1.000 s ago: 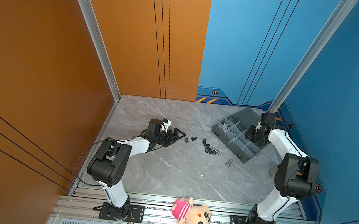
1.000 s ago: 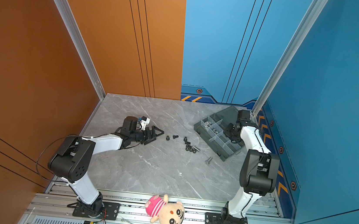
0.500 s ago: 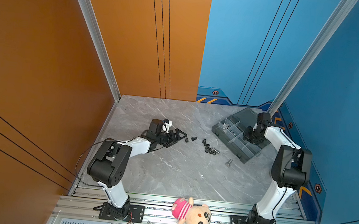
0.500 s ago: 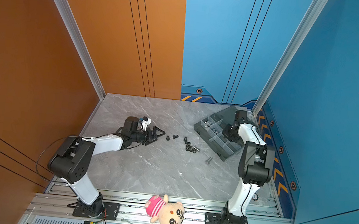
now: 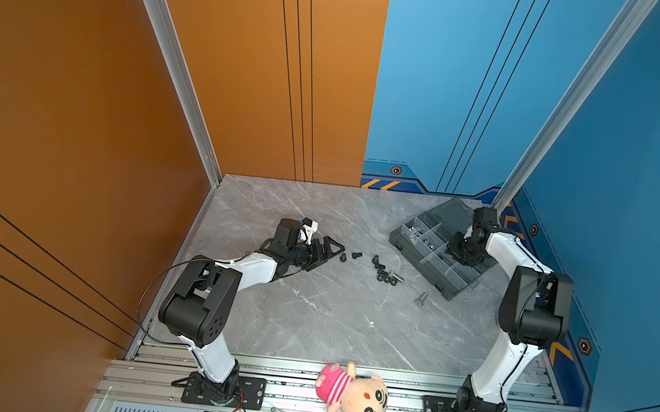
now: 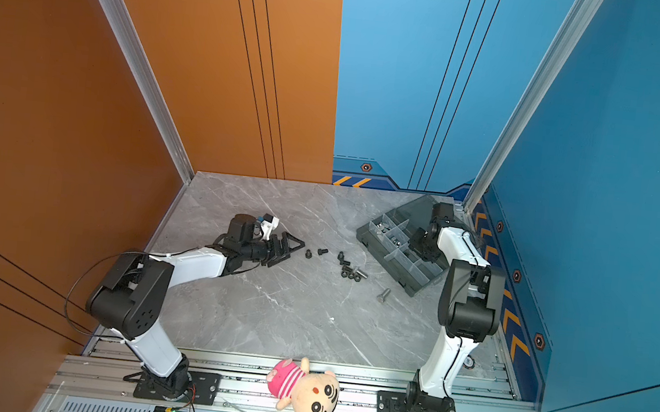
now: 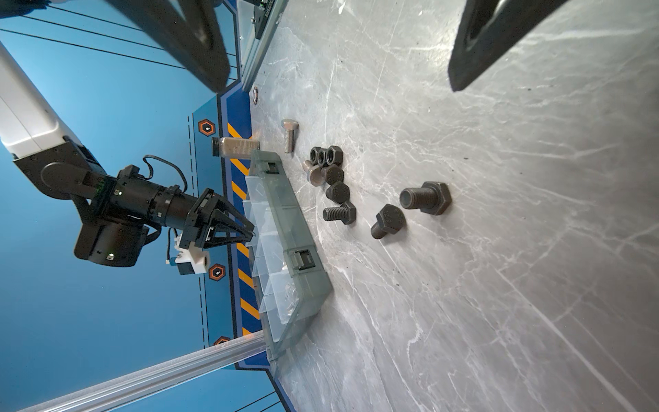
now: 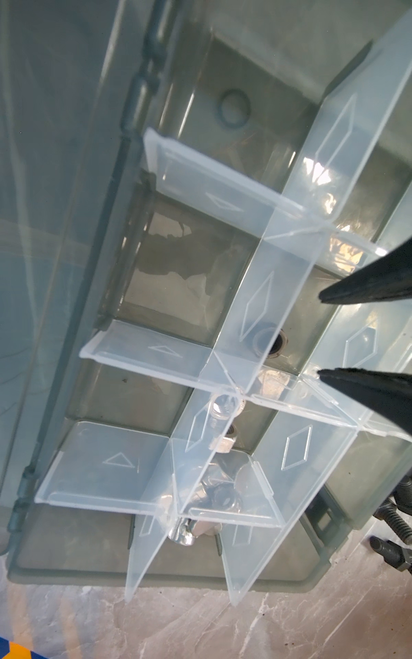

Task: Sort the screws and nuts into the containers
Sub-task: 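Open the right gripper to drop the black nut into a compartment, then move the open right gripper back over the hardware pile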

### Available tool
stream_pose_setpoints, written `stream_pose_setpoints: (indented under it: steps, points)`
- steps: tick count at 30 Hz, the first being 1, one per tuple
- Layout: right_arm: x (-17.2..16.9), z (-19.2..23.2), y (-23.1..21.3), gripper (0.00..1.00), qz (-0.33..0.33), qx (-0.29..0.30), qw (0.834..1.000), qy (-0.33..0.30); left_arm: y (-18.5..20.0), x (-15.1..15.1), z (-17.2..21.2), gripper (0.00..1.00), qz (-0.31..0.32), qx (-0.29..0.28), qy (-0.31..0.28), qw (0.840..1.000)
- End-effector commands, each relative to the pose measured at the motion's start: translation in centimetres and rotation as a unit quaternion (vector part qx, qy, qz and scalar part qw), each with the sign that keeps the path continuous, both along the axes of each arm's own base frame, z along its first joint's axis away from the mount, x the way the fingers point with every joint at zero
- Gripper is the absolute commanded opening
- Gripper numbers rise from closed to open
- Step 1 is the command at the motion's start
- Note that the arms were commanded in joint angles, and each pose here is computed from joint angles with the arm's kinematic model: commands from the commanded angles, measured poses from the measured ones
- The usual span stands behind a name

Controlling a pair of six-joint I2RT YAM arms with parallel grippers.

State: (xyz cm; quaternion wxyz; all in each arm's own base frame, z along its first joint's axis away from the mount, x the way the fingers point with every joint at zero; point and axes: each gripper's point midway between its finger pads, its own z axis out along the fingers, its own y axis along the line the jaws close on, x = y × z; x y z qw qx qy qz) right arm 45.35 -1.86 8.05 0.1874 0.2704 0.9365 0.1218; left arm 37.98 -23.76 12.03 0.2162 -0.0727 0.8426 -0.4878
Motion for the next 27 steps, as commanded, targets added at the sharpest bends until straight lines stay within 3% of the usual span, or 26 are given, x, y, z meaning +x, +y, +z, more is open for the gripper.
stream_pose_setpoints:
  steps: [1, 10, 17, 27]
  points:
    - [-0.4, 3.0, 1.4, 0.36, 0.027, 0.007, 0.999, -0.020, -0.2, 0.2, 1.2, 0.98, -0.001, 0.002, -0.015, 1.000]
    - [-3.5, 5.7, 7.5, 0.40, 0.116, 0.045, 0.991, -0.038, 0.0, 0.2, 0.8, 0.98, -0.002, 0.003, -0.012, 1.000]
    - [-6.6, 3.2, 13.2, 0.41, 0.162, 0.056, 0.985, -0.023, 0.2, 0.1, 0.6, 0.98, -0.001, 0.004, -0.011, 1.000]
    - [-8.5, -1.3, 18.1, 0.42, 0.191, 0.048, 0.980, 0.014, 0.1, 0.2, 0.3, 0.98, -0.004, 0.004, -0.007, 1.000]
